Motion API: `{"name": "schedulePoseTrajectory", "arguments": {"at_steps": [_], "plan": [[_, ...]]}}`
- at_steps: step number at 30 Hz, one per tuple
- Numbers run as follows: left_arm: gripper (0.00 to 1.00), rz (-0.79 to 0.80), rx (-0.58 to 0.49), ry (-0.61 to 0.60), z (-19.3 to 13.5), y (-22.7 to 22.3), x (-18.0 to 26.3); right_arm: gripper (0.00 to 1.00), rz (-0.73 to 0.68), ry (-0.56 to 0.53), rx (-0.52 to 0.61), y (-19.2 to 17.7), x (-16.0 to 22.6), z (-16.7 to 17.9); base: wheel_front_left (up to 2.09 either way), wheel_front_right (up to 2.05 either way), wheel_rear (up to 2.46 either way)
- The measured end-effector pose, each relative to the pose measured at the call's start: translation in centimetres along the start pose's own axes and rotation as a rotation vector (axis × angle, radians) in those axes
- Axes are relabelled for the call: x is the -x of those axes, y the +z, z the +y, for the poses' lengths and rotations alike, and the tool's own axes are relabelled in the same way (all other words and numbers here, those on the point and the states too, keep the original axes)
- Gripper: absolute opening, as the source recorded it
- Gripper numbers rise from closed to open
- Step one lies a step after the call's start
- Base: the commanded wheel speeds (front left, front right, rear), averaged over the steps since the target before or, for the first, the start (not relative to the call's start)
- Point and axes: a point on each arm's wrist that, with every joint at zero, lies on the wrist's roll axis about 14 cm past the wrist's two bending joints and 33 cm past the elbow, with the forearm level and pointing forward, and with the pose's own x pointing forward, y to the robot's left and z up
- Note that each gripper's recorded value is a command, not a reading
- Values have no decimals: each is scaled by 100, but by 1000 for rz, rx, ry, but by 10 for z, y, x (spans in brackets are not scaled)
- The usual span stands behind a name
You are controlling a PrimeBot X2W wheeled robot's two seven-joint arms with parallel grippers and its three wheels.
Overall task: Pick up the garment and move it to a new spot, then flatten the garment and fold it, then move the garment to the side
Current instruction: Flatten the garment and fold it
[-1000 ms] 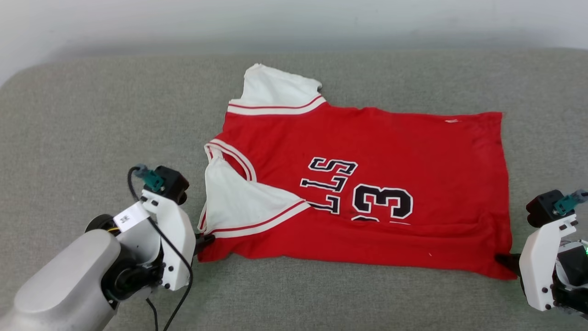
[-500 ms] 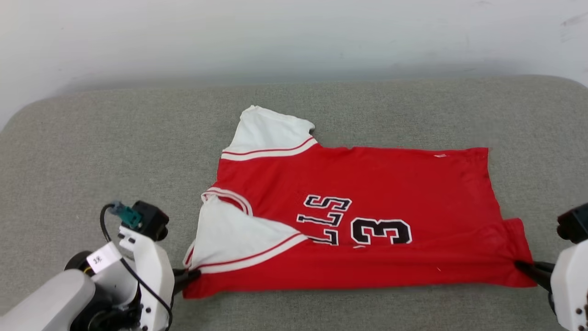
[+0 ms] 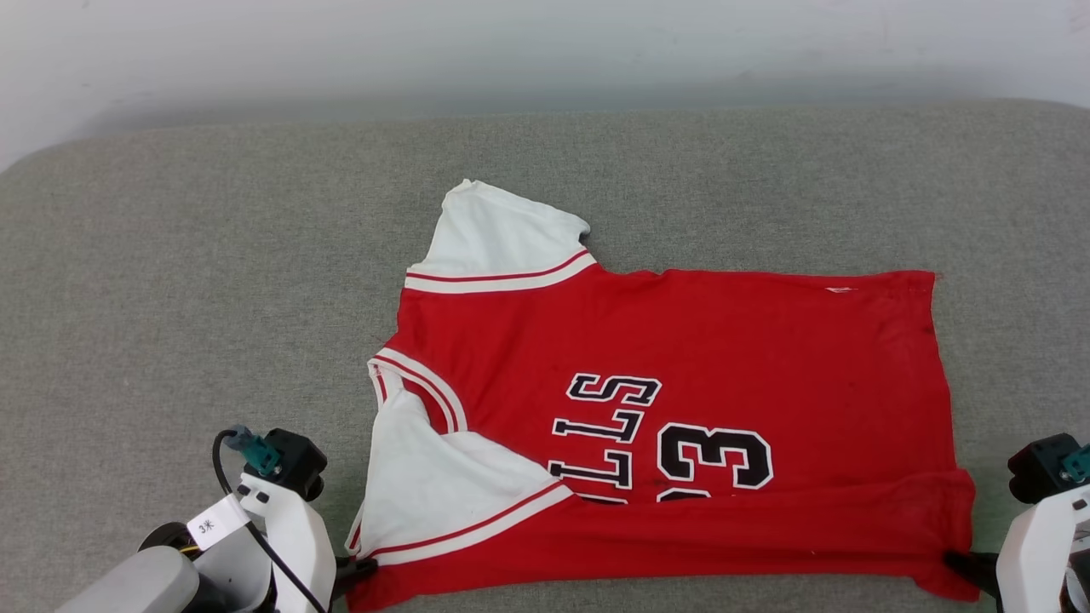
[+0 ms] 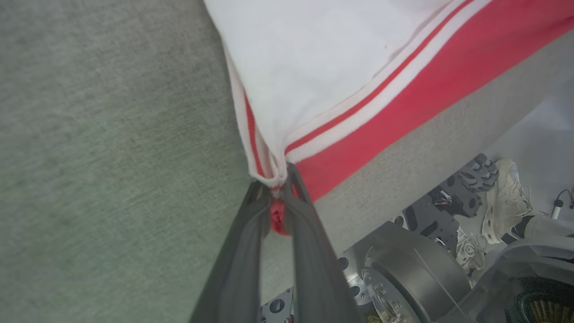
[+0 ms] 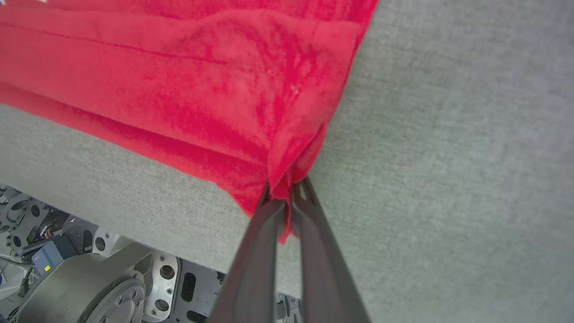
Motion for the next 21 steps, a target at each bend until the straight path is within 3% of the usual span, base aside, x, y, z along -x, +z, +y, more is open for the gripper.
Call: {"name": "schedulePoseTrajectory", "arguments": {"at_steps": [4,5,6,7,11,12,21], "plan": [[0,24,9,9,6,-7,-7,0,22,-4,-10,-6,-10,0,0,0,0],[0,14,13,5,5,-6,-7,16,11,-3,-13,-5,-11,1,0,0,0],[32,6,18,7,5,-5,-7,49,-5,-1,-15,-3,-12,2,0,0,0],[100,-9,13,12,6,-3,-6,100,-25,1,-16,0,-11,4,0,0,0],[100,-82,-28,46,12,11,6,100,-164,-10,-7,25,-2,3,0,0,0],[100,-248,-114,72,11,61,35,100,-409,-58,34,71,26,-6,0,0,0],[100,-720,-263,168,6,198,85,100,-923,-178,68,154,84,-14,0,0,0]]}}
